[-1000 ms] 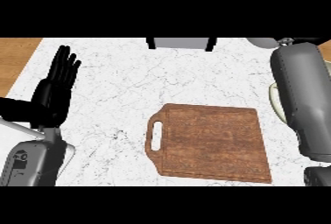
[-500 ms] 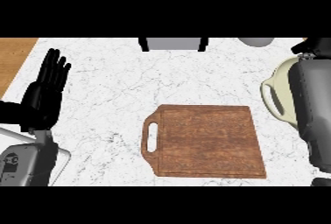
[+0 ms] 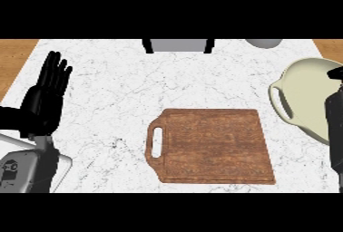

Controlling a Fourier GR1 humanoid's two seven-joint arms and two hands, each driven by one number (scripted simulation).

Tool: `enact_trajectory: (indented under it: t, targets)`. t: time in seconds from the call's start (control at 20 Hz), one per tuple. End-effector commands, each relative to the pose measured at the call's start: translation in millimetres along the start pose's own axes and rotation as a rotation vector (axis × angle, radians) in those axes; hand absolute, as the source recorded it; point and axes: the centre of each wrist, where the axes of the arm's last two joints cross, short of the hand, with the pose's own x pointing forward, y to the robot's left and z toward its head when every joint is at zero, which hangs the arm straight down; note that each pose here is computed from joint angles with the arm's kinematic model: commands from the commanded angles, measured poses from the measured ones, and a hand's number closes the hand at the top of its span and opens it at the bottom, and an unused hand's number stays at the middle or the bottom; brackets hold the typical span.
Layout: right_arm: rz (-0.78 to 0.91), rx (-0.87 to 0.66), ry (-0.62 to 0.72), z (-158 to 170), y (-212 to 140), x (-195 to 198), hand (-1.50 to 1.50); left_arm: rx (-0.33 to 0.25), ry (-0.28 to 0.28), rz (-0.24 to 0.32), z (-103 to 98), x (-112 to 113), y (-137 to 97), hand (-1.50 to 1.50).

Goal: Pick the bell pepper from the cutting board and place it in the pot

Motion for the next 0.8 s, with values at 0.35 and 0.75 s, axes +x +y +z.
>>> enact_trajectory:
  t: [0.35,0.75]
  targets:
    - [-0.074,0.205,0.200,-24.5,51.3,-58.1,1.50,-0.010,-0.002,0.010,-6.1,3.2,-6.0,0.00]
    - [-0.247,0.331,0.111,-26.4,68.1,-69.5,-1.50,-0.015,0.003,0.016,-1.5,-7.3,-6.6,0.00]
